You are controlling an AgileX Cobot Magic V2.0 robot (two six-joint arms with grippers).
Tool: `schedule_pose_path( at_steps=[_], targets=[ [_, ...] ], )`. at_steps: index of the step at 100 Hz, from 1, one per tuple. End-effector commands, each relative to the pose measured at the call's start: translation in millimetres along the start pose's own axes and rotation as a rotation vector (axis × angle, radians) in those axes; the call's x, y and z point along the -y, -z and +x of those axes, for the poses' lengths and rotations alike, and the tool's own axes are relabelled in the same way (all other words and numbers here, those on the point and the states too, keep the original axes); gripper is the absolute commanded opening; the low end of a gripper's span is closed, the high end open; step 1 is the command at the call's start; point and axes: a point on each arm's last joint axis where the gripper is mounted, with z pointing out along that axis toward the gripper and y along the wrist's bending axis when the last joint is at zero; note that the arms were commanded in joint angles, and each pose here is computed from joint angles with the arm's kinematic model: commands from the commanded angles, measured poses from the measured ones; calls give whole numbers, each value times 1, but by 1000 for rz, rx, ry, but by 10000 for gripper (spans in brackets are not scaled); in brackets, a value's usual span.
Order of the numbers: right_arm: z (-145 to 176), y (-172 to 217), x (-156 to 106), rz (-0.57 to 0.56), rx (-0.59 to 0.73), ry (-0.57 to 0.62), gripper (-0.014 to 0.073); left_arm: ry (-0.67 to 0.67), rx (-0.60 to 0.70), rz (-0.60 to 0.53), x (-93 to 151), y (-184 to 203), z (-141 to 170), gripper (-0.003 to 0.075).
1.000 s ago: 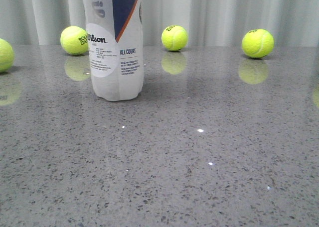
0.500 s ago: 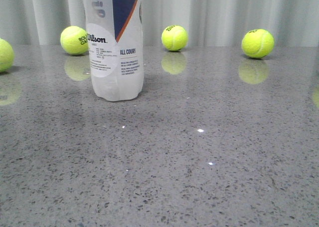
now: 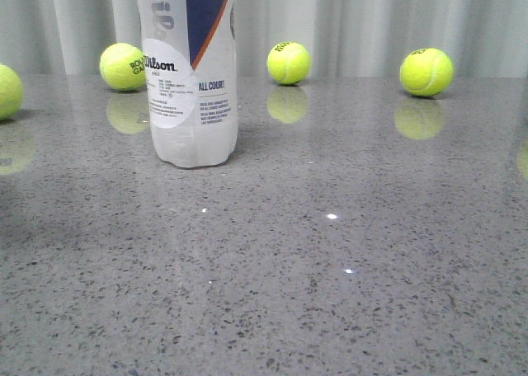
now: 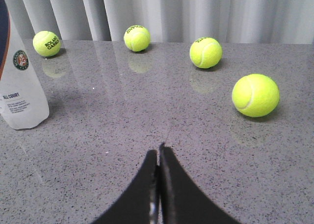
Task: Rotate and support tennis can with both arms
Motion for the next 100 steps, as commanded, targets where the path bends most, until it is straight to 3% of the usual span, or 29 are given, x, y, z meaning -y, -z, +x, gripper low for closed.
schedule_pose_path(
  at_steps=[1,19,63,100],
  targets=[
    [-14,2,-2,-13,93,20,-56,65,120,-10,-8,13,0,-21],
    [-14,2,-2,-13,93,20,-56,126,140,-51,-19,21,28,-21],
    [-14,2,-2,-13,93,20,-56,137,201,-140,-34,25,79,-21],
    [-14,2,-2,-13,93,20,-56,32,405,-147,-35,16,106,-21]
  ],
)
